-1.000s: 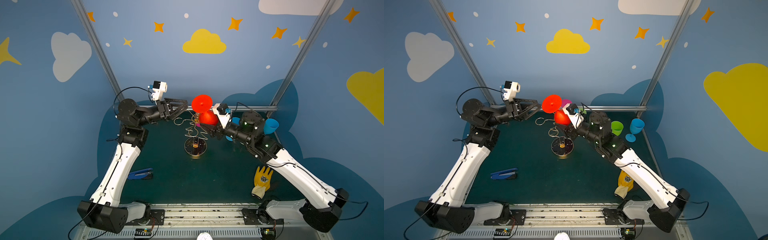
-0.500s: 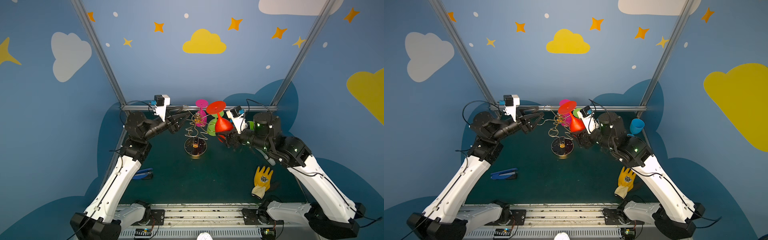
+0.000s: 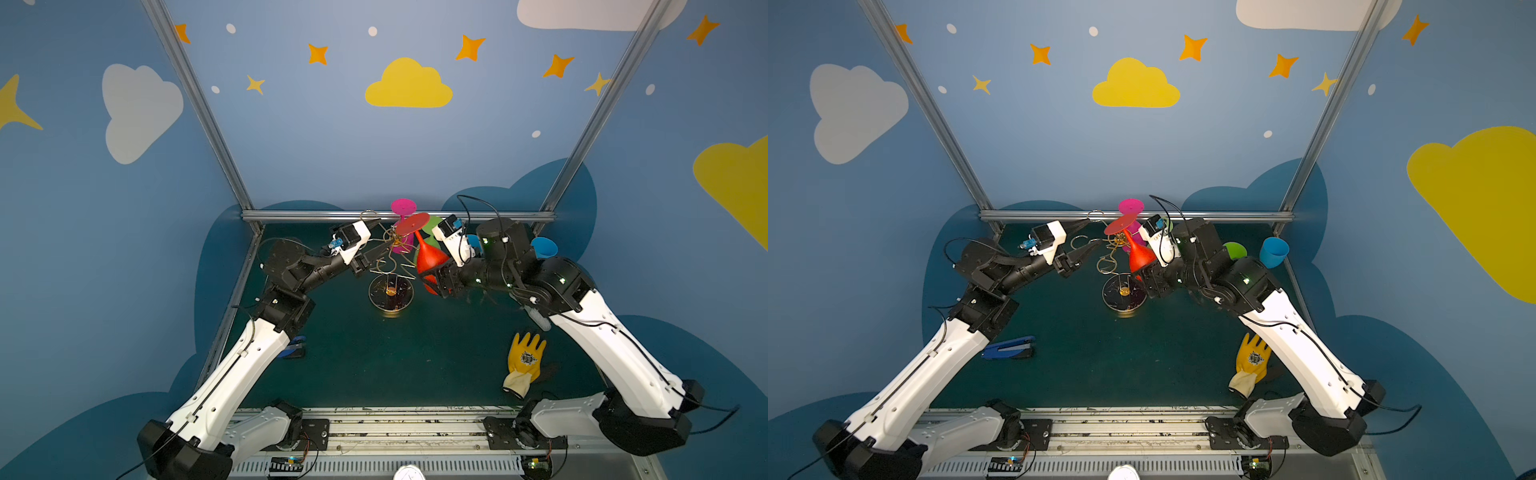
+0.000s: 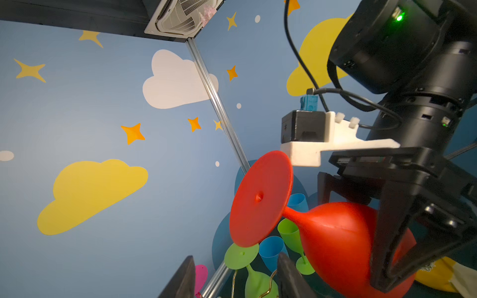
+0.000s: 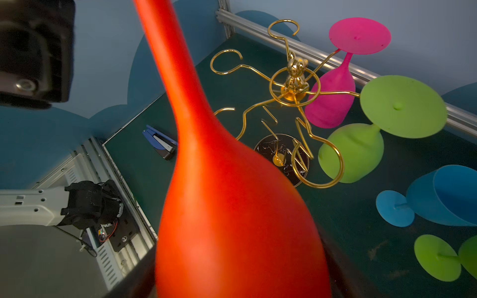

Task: Take the wine glass off the wine glass rack
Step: 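Open the left gripper off the red glass foot while the right gripper holds the stem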

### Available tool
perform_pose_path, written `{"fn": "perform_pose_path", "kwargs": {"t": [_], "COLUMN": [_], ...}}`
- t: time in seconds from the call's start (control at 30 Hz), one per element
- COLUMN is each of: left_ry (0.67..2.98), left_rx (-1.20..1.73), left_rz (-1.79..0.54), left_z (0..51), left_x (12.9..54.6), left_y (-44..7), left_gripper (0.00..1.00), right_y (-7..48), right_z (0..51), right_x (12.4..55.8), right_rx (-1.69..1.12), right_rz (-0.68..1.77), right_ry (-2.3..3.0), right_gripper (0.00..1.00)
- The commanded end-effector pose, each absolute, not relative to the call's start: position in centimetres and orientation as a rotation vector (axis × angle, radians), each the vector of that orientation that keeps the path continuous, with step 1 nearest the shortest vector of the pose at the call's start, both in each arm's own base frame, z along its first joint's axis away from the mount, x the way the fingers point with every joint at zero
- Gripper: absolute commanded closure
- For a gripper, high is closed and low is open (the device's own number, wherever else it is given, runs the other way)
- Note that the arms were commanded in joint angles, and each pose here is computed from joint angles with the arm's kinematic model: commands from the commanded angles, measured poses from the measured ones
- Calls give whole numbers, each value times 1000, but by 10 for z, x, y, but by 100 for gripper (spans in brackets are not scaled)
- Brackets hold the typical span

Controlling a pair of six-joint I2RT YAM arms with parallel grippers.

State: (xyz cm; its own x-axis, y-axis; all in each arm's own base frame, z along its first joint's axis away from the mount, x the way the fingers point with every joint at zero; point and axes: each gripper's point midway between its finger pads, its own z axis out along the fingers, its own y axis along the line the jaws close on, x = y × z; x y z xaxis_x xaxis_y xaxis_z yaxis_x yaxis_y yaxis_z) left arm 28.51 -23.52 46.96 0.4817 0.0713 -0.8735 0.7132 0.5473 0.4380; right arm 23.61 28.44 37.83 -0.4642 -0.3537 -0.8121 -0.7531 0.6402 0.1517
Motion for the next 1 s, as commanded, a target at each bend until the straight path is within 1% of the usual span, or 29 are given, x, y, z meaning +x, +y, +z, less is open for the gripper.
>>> {"fn": "perform_pose_path", "kwargs": {"t": [0.0,0.13,0.2,0.3,0.37,0.4,0.5,0.57,0.67,0.73,0.83,0.97], "left_ry": [946,943,941,941,944,946,958,962,979,1022,1119,1239], "left_rx": [957,968,970,980,982,979,965,952,900,835,694,575], "left_rz": [-417,-401,-398,-396,-390,-388,-387,-385,-374,-372,-374,-403], "left_z": [477,474,474,474,472,472,472,473,478,481,485,480], "left_x": [281,281,281,279,279,280,280,281,284,291,302,312], "left_y": [-239,-241,-242,-242,-242,-242,-240,-238,-232,-225,-209,-196], "left_gripper": [51,53,58,70,82,86,93,97,97,97,97,97], "right_y": [298,311,315,318,319,319,320,320,318,316,311,296], "right_z": [386,377,374,373,373,373,374,374,379,386,402,424], "right_x": [228,224,222,220,219,218,217,216,214,212,210,210], "right_rx": [-890,-930,-945,-951,-946,-945,-944,-943,-931,-909,-852,-753], "right_rz": [710,718,720,725,730,734,741,746,765,799,897,1063], "right_ry": [2058,2080,2089,2090,2087,2086,2084,2084,2069,2032,1947,1838], "right_gripper": [62,63,63,63,62,61,58,50,32,23,17,15]}}
